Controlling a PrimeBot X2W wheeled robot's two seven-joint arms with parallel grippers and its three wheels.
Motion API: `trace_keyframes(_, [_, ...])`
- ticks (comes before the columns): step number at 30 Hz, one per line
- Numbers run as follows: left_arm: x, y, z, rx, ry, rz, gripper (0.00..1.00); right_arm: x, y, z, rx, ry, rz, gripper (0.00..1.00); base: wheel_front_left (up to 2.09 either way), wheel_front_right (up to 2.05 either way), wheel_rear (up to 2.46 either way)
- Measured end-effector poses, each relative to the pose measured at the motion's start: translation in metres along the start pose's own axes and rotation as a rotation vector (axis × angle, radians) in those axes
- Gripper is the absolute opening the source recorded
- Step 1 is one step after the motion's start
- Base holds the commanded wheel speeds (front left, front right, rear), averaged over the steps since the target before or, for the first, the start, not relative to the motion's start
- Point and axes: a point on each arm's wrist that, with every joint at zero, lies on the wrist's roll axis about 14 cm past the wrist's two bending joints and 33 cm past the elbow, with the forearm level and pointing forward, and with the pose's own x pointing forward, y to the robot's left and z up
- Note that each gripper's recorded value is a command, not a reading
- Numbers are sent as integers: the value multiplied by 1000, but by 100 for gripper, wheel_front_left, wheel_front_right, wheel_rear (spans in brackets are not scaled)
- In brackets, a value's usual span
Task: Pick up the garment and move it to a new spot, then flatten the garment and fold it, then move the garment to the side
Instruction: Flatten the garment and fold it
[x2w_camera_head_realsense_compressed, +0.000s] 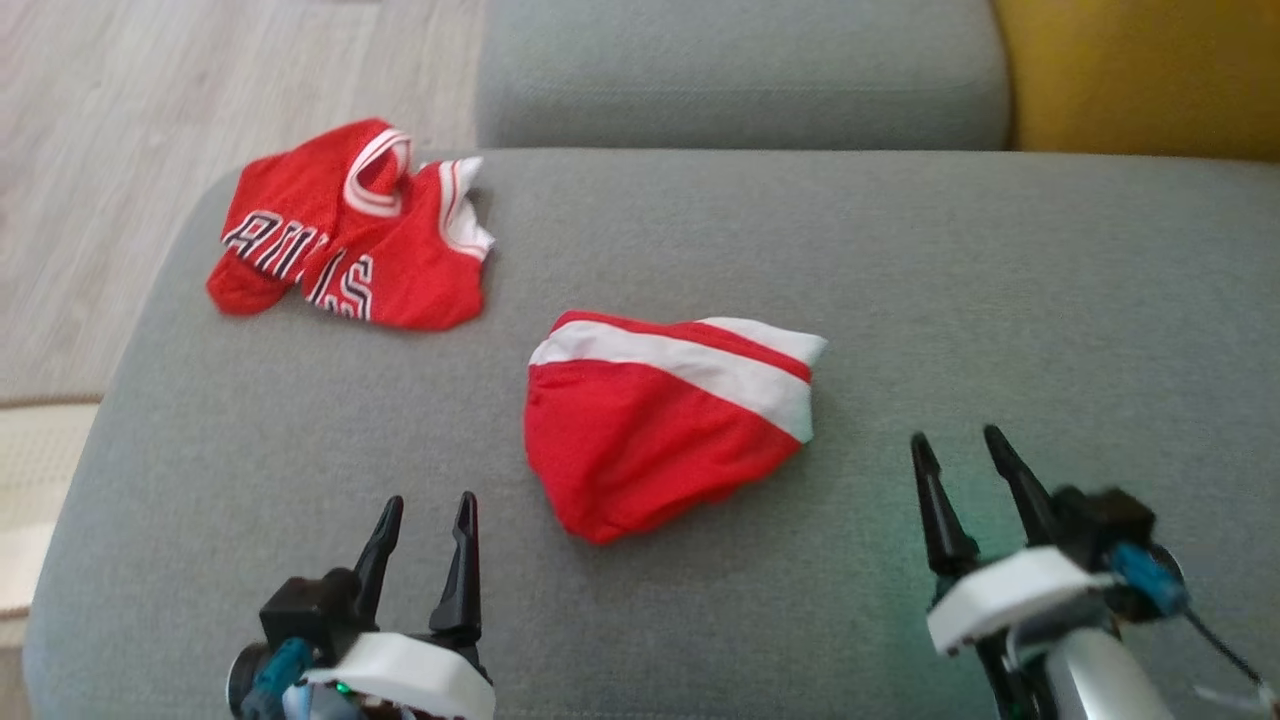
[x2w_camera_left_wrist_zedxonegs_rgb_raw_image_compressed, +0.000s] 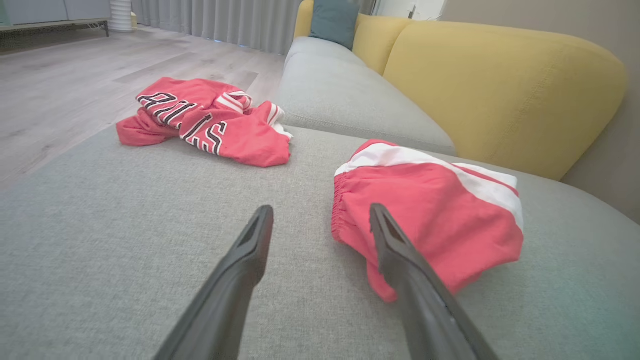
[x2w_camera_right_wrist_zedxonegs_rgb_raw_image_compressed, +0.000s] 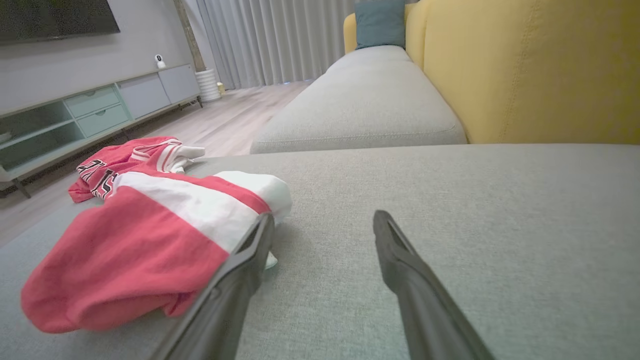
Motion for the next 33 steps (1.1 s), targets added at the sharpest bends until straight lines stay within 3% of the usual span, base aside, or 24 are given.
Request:
trace_keyframes(13, [9,32,3,7,1,106,100,68,29,-53,-7,231,113,100,0,0,0])
trace_keyframes(20, [4,47,-3,10,23,159,100,74,51,-86,5,338,179,100,0,0,0])
trace_keyframes(25, [7,49,-1,12,18,164,100,79,56,-89,5,354,196,100,0,0,0])
trace_keyframes(27, [7,49,-2,12,20,163,100,81,58,-89,4,358,202,79,0,0,0])
trace_keyframes(29, [8,48,-3,12,22,161,100,82,60,-91,2,364,209,47,0,0,0])
trace_keyframes(32, [8,48,-3,9,23,160,100,82,63,-92,4,373,218,21,0,0,0])
trace_keyframes(33, [8,47,-3,5,24,160,100,83,64,-92,4,374,221,0,0,0,0])
